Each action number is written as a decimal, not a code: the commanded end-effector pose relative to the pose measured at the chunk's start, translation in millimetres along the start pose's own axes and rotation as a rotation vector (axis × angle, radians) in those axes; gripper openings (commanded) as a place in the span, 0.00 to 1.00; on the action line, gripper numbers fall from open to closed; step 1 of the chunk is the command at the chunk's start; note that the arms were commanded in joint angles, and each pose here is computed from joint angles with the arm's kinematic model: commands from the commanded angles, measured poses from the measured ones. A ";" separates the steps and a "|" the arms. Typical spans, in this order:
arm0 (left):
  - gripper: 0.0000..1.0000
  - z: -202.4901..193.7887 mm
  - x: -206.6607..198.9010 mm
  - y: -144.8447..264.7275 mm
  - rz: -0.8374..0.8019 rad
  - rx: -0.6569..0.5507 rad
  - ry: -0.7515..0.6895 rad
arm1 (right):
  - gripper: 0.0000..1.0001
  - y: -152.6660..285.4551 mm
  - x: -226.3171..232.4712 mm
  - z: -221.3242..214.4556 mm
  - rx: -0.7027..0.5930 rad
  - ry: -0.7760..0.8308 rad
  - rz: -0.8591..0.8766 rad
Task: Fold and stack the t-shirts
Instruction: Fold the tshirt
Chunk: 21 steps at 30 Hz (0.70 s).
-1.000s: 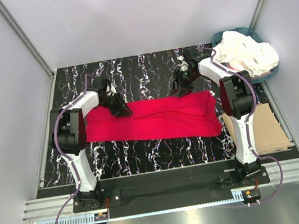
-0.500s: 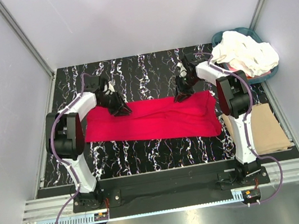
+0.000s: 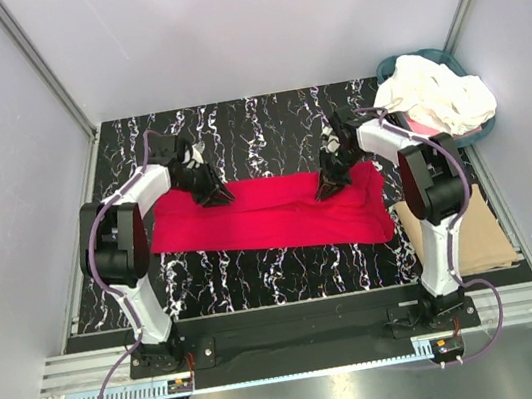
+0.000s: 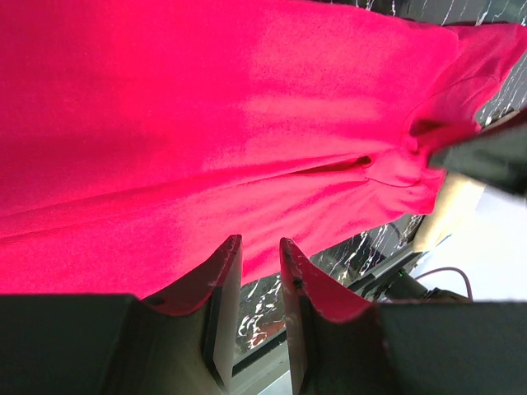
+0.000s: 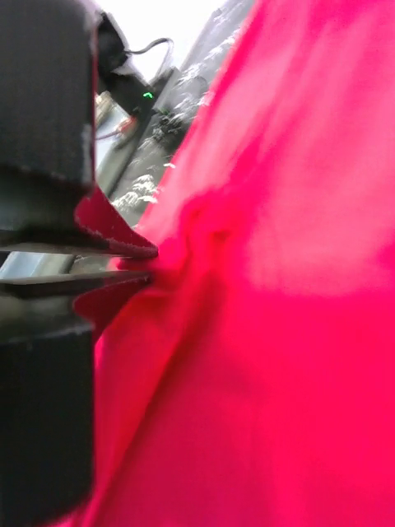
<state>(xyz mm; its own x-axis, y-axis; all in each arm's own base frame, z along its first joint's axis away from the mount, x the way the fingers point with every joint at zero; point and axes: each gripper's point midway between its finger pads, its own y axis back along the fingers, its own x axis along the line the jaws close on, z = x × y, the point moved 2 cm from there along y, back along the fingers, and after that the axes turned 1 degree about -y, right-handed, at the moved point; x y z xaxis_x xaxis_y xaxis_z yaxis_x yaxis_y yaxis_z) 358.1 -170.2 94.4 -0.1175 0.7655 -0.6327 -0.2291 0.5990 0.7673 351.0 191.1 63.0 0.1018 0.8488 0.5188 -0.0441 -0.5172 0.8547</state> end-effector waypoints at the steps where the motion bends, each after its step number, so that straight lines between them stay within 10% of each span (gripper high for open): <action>1: 0.29 3.9 -10.7 9.8 -0.034 -0.034 -0.025 | 0.20 14.2 39.0 -46.6 0.062 -0.005 0.097; 7: 0.32 -1.3 -14.6 7.2 -0.056 -0.012 -0.036 | 0.50 50.7 55.8 -104.3 0.048 -0.092 0.259; 14: 0.42 -23.2 -76.0 -16.1 -0.134 0.038 -0.179 | 0.71 99.5 -35.9 -30.8 -0.213 -0.213 0.161; 21: 0.40 -61.9 -153.5 -73.6 -0.250 0.067 -0.131 | 0.65 110.5 -78.8 9.8 -0.322 -0.304 0.034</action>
<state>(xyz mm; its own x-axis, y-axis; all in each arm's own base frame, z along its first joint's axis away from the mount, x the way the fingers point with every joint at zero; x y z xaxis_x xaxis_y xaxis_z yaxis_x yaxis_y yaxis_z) 323.4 -304.6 118.0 0.0969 0.6878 -0.7194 -0.1355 0.7252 0.6751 331.9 74.2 111.6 0.4052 0.6921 0.5974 -0.3189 -0.5053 0.8018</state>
